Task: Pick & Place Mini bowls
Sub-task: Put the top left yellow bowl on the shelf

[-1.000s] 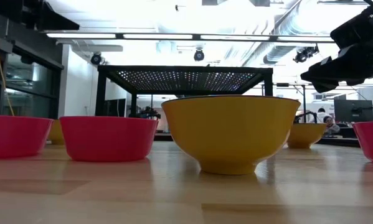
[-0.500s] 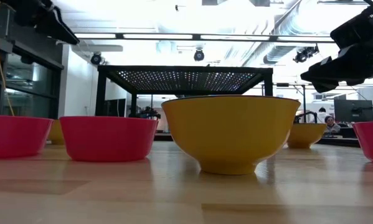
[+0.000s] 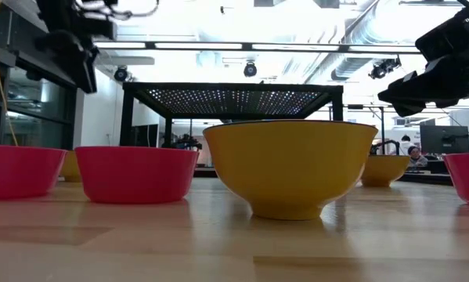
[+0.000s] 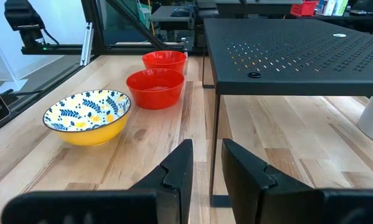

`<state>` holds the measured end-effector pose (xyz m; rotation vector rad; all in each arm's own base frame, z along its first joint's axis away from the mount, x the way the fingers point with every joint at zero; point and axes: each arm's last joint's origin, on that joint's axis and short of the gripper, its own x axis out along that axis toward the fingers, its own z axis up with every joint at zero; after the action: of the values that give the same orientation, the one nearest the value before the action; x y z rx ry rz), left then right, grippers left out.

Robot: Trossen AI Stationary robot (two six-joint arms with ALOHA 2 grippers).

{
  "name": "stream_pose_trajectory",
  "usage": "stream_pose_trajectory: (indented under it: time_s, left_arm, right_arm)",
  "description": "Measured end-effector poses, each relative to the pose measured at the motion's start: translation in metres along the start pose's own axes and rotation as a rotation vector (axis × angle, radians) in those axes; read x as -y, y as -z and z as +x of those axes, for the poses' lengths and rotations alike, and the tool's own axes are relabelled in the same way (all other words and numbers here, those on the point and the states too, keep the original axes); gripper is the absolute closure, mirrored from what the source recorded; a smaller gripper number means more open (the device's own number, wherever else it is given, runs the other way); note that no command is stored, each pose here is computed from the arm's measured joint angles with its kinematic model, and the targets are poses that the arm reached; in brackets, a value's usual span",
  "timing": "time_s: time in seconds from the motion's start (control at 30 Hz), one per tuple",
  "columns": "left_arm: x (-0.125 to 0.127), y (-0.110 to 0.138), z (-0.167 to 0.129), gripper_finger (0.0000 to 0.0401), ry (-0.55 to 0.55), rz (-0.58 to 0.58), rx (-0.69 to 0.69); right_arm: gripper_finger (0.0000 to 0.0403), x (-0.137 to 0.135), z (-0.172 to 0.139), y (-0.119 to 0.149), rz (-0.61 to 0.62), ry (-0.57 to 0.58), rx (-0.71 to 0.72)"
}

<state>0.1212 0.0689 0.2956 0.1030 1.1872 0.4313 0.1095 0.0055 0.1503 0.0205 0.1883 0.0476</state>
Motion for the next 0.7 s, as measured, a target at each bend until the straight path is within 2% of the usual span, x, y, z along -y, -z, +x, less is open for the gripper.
stream_pose_trajectory:
  time_s: [0.27,0.53,0.7]
  left_arm:
    - [-0.038,0.006,0.028,0.0256,0.184,-0.148,-0.067]
    - [-0.061,0.010,0.065,0.0256,0.249,-0.335,-0.246]
    - [-0.064,0.009,0.090,0.0256,0.253,-0.346,-0.394]
  right_arm:
    - [0.0329,0.000,0.000,0.000,0.000,0.000,0.000]
    - [0.0329,0.000,0.000,0.000,0.000,0.000,0.000]
    - [0.0329,0.000,0.000,0.000,0.000,0.000,0.000]
